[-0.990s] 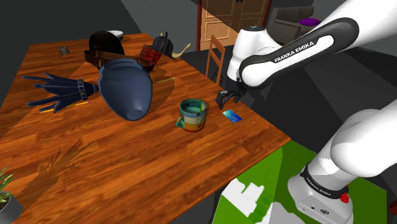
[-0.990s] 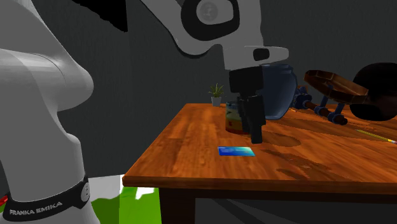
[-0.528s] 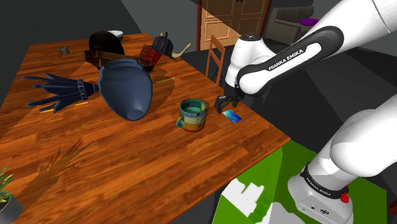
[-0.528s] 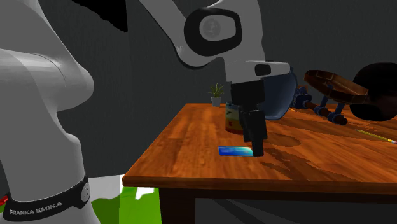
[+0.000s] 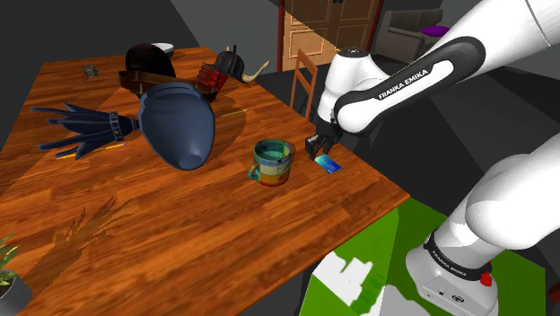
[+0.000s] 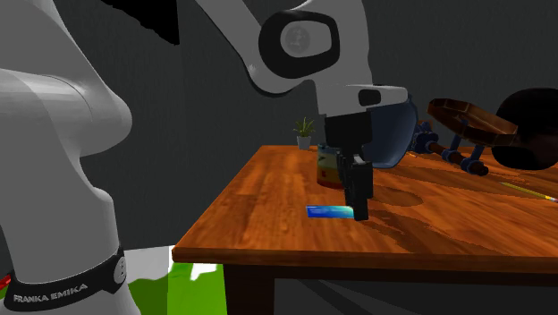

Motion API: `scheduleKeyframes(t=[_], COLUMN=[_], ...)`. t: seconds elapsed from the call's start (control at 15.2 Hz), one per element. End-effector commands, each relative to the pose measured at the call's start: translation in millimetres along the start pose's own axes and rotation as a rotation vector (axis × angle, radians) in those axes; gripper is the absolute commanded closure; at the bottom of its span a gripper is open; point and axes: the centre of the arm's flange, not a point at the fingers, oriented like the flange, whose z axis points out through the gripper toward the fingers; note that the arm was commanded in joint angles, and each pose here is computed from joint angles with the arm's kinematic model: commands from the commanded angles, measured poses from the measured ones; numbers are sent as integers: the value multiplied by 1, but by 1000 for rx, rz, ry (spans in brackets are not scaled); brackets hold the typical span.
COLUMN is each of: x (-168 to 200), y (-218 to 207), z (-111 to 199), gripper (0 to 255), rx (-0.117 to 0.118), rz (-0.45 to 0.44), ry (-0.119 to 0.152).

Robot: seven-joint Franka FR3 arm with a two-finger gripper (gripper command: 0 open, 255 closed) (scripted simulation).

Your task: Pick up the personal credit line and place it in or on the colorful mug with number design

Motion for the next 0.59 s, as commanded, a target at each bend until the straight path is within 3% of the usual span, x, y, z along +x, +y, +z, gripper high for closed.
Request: scheduleKeyframes(t=[0.0,0.53], x=[-1,1], y=[1,1], z=[2,-9], gripper=[255,255], rx=[-2,-2], rz=[1,1], ry=[-6,-5])
